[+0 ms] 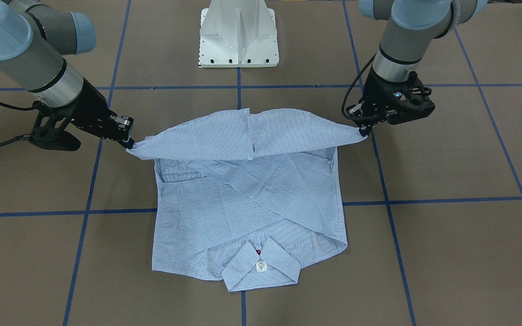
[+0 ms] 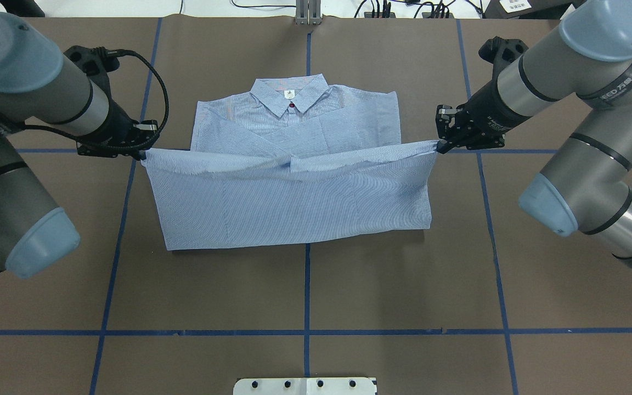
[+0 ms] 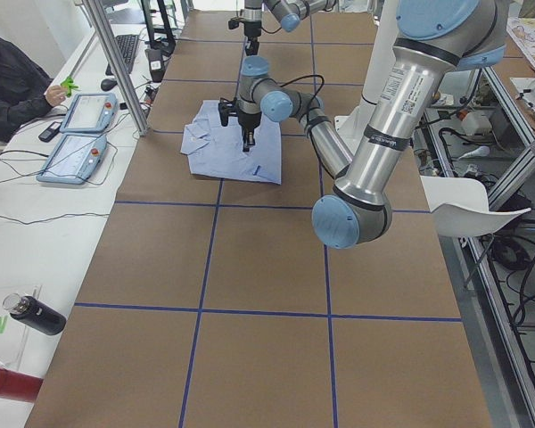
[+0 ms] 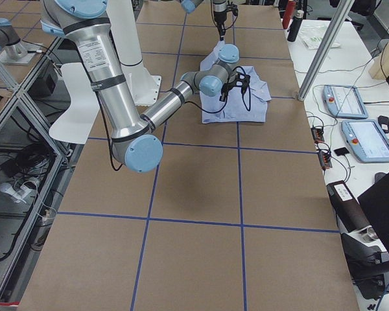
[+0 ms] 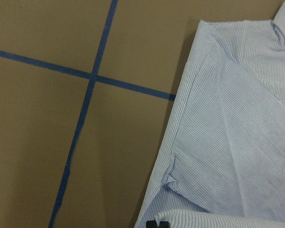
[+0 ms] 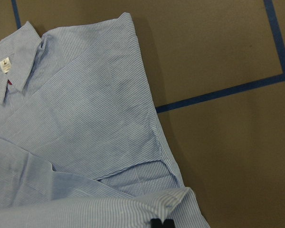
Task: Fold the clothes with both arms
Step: 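Lay the hem down near the collar with both grippers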
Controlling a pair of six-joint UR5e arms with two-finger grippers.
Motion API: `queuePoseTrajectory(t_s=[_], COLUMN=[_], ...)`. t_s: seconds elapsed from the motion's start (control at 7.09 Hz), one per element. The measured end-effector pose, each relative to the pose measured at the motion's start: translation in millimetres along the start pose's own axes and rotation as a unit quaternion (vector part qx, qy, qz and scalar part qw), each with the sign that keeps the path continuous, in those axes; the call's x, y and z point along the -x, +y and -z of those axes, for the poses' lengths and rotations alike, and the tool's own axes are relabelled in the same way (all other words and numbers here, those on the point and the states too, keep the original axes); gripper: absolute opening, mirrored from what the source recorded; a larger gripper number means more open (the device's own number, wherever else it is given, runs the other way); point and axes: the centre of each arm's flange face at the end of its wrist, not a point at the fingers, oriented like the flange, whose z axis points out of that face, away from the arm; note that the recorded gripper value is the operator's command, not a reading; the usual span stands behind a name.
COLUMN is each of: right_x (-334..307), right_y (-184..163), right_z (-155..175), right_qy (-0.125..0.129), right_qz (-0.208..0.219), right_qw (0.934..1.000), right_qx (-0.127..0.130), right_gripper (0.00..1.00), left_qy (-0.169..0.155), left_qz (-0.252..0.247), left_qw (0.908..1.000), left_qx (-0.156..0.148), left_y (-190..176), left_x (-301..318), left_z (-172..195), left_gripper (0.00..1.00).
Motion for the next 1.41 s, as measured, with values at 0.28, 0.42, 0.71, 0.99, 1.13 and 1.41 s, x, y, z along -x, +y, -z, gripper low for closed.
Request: queuePoseTrajectory(t_s=[0.28, 0.42, 0.71, 0.99, 1.13, 1.41], right_x=[11, 20, 33, 43, 51, 58], right_y=[-23, -36, -64, -91, -99, -109], right_z=[5, 4, -11, -34, -40, -44], right_qy=[-0.002, 0.000, -0.001, -0.008, -0.009, -0.006], right_qz=[-0.006, -0.010, -0.010, -0.004, -0.003, -0.005], right_qw=[0.9999, 0.9997, 0.9991, 0.9988, 0.9987, 0.9985], right_qx=[-0.015, -0.023, -0.041, -0.048, -0.050, -0.053], right_gripper=[0.00, 0.00, 0.00, 0.00, 0.00, 0.00], left_qy=[0.013, 0.018, 0.030, 0.037, 0.039, 0.043], left_qz=[0.002, 0.001, -0.002, -0.003, -0.003, -0.001], left_qw=[0.9999, 0.9998, 0.9995, 0.9992, 0.9991, 0.9988], left_qx=[-0.007, -0.008, -0.012, -0.016, -0.017, -0.024], left_y=[-31, -41, -54, -66, -70, -82], left_x=[-2, -4, -7, -17, -23, -24], left_z=[-17, -30, -53, -68, -70, -74], left_gripper=[0.00, 0.00, 0.00, 0.00, 0.00, 0.00])
